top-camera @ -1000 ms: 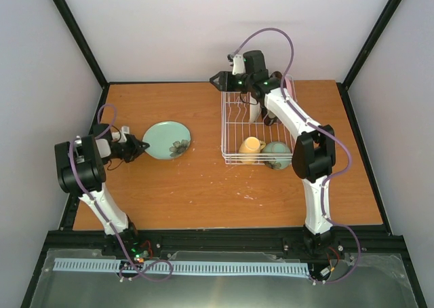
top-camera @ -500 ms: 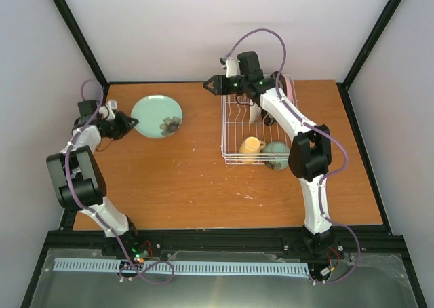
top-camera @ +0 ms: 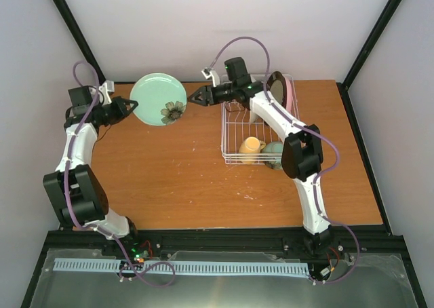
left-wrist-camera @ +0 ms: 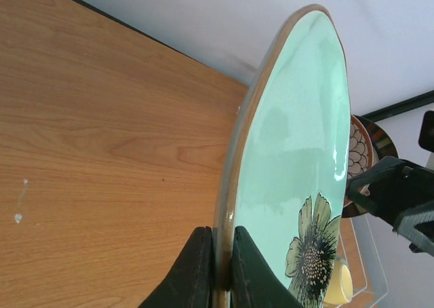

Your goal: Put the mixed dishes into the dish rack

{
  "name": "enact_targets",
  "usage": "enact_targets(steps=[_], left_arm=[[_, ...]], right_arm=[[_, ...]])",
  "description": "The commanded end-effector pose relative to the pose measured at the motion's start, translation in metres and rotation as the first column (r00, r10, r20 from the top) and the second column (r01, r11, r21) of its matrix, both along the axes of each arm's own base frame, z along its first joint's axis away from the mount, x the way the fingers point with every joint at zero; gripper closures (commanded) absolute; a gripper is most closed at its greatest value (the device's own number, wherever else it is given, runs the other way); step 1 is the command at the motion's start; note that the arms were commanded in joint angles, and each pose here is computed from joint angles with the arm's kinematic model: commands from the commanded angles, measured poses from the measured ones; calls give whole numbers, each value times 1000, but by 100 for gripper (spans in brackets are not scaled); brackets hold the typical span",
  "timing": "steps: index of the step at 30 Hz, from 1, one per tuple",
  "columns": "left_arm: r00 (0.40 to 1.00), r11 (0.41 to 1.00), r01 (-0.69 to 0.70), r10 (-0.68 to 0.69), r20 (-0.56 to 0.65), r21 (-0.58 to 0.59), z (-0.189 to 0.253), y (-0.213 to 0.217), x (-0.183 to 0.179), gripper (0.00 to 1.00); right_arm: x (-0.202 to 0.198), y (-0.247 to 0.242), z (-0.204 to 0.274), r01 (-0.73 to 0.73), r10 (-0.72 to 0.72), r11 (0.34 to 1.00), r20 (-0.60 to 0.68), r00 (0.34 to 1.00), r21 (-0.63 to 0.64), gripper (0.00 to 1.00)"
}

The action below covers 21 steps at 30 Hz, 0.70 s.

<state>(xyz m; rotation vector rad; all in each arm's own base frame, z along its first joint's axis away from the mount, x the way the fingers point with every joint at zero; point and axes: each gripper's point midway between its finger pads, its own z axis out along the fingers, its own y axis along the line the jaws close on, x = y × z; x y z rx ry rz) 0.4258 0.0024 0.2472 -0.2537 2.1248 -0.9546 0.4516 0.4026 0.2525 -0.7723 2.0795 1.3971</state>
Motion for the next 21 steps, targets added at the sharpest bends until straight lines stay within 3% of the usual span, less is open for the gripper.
enact_targets(steps=[1,11,21], left_arm=[[985,995,99,-93,146,-32,46,-22,-12,99],[977,990,131,-120,176,-55,49,-36,-32,99],[977,991,135,-133,165,3,49,-35,-38,99]], right_arm=[[-30,25,5,-117,118,992,-24,993,40,45],[-53,57,0,-184,184,983,-28,982,21,46],[-48,52,-3,-146,146,988,-4,989,-41,46]])
